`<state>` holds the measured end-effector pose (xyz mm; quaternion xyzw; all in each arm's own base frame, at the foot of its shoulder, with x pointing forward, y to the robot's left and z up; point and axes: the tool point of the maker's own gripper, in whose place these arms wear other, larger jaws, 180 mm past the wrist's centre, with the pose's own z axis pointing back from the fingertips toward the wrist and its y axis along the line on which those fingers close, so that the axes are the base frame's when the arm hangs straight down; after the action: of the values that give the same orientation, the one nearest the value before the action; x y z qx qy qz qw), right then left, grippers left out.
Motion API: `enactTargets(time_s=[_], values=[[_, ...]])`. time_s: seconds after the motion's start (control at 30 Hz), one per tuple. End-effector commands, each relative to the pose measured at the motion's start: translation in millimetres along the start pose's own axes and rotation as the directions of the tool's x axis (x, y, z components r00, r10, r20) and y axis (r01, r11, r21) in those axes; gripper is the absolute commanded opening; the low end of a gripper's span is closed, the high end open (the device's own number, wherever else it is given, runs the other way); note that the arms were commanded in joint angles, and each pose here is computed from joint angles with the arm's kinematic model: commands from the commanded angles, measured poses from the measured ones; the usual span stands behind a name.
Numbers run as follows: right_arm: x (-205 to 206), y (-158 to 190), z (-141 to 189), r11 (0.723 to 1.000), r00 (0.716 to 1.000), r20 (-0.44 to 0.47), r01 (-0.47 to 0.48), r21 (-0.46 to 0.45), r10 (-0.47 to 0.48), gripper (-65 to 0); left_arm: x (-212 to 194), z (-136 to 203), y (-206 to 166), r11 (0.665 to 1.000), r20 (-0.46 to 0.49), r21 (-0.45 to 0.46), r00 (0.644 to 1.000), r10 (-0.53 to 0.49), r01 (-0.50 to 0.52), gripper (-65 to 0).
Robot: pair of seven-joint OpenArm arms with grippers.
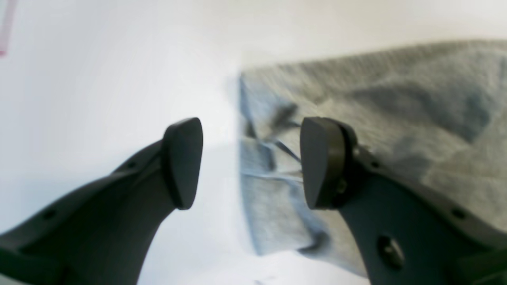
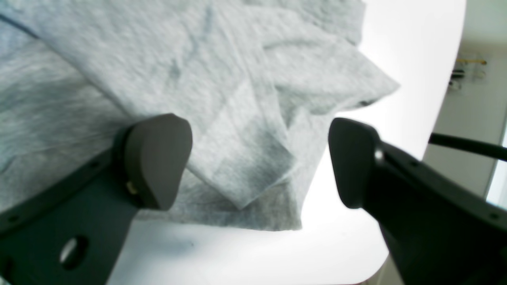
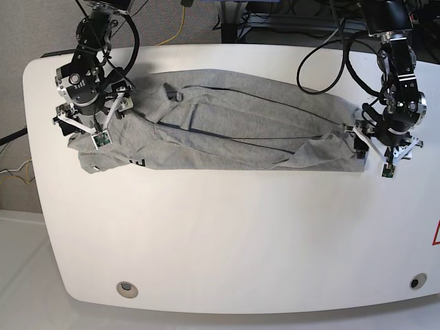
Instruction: Fold the T-shirt properly
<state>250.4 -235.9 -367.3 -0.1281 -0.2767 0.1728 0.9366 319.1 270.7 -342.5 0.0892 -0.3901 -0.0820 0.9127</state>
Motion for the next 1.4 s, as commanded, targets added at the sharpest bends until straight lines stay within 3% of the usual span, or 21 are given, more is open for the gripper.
enactTargets(time_s=[0.0, 0.4, 0.8, 1.03, 1.17, 1.33, 1.37], values=[[14, 0, 4, 1.0, 0.999, 0.045, -0.001, -0.007, 0.001, -13.5, 24, 5, 14, 0.998, 0.061, 0.055, 0.998, -0.031, 0.028, -27.8], [30, 31, 1, 0.996, 0.995, 0.078, -0.06, 0.06, 0.055, -14.9, 23, 5, 22, 0.994, 0.046, 0.092, 0.997, -0.06, 0.056, -27.6], [30, 51, -17, 0.992, 0.997, 0.078, -0.028, 0.127, 0.018, -14.9, 2, 6, 20, 0.994, 0.001, 0.087, 0.998, -0.062, 0.062, -27.6], [19, 66, -31, 0.983, 0.998, 0.062, -0.012, 0.181, 0.001, -16.1, -16, 13, 40, 0.991, -0.029, 0.132, 0.999, -0.026, 0.029, -27.6], [13, 72, -37, 0.979, 0.999, 0.041, -0.009, 0.202, 0.0, -28.2, -14, 16, 51, 0.987, -0.033, 0.15, 0.998, -0.05, 0.054, -27.6], [10, 78, -43, 0.974, 0.998, 0.053, 0.003, 0.225, -0.015, -62.9, -14, 20, 62, 0.983, -0.033, 0.176, 0.998, -0.046, 0.051, -27.6], [9, 80, -45, 0.973, 0.999, 0.05, 0.006, 0.229, -0.018, -65.0, -14, 22, 66, 0.982, -0.032, 0.186, 0.999, -0.04, 0.046, -27.6]])
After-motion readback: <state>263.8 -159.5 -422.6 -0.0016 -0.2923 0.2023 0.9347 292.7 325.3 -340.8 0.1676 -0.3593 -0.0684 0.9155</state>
